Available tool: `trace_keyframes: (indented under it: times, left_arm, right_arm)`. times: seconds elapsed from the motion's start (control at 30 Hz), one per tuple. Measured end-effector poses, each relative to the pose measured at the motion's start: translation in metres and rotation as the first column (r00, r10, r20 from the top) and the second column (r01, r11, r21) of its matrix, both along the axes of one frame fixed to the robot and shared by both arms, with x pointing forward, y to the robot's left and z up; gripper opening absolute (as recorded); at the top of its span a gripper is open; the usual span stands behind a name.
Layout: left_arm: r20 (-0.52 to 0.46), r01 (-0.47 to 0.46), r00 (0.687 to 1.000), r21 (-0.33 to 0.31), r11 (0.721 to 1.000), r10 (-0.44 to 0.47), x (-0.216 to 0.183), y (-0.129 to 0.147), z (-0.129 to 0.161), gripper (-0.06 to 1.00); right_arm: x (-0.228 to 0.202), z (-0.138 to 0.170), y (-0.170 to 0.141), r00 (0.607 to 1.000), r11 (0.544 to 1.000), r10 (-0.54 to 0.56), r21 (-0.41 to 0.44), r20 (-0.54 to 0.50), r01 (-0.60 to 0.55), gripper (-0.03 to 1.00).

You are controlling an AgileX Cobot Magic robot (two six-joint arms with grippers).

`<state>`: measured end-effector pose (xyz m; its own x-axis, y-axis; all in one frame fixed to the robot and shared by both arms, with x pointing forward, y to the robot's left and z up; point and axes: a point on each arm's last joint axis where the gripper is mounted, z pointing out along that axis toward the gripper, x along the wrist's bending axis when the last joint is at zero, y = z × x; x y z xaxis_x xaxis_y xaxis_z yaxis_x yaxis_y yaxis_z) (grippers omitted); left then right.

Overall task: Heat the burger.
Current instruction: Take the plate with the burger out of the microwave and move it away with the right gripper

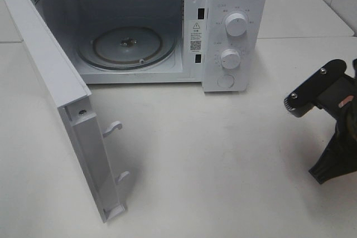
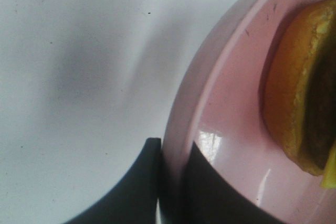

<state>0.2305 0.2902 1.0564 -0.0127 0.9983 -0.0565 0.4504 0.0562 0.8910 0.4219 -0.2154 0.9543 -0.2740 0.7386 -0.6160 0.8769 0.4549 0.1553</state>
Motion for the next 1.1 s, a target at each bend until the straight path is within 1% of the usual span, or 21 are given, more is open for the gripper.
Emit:
trace_keyframes:
  times: [0.13, 0.17, 0.23, 0.27, 0.4, 0.67, 0.77, 1.0, 1.1]
  left_arm:
    - [0.000, 0.000, 1.000, 0.000, 1.000, 0.000, 0.000, 0.000, 0.000, 0.99]
    - [0.000, 0.000, 1.000, 0.000, 1.000, 0.000, 0.000, 0.000, 0.000, 0.99]
    - [0.000, 0.000, 1.000, 0.000, 1.000, 0.000, 0.000, 0.000, 0.000, 0.99]
    - [0.000, 0.000, 1.000, 0.000, 1.000, 0.000, 0.000, 0.000, 0.000, 0.99]
    - [0.000, 0.000, 1.000, 0.000, 1.000, 0.000, 0.000, 0.000, 0.000, 0.99]
    - [0.000, 0.000, 1.000, 0.000, 1.000, 0.000, 0.000, 0.000, 0.000, 0.99]
    - [0.000, 0.000, 1.000, 0.000, 1.000, 0.000, 0.000, 0.000, 0.000, 0.99]
    - [0.000, 0.000, 1.000, 0.000, 1.000, 0.000, 0.000, 0.000, 0.000, 0.99]
    - [0.000, 0.000, 1.000, 0.000, 1.000, 0.000, 0.000, 0.000, 0.000, 0.99]
  right_arm:
    - [0.008, -0.009, 0.002, 0.999, 0.999, -0.040, -0.009, -0.009, 0.040, 0.09]
    - [0.013, -0.014, 0.001, 0.997, 0.997, -0.072, -0.015, -0.011, 0.072, 0.09]
    - [0.016, -0.016, 0.000, 0.996, 0.996, -0.089, -0.016, -0.010, 0.089, 0.09]
    - [0.020, -0.022, -0.003, 0.993, 0.993, -0.117, -0.024, -0.014, 0.117, 0.09]
    - [0.028, -0.034, -0.009, 0.989, 0.989, -0.148, -0.032, -0.024, 0.147, 0.09]
    - [0.040, -0.053, -0.019, 0.979, 0.979, -0.203, -0.014, -0.020, 0.202, 0.09]
    - [0.049, -0.059, -0.024, 0.970, 0.970, -0.244, -0.008, 0.002, 0.244, 0.09]
    - [0.061, -0.070, -0.024, 0.969, 0.969, -0.244, -0.033, 0.018, 0.245, 0.10]
    - [0.063, -0.078, -0.023, 0.964, 0.963, -0.265, -0.037, 0.023, 0.266, 0.10]
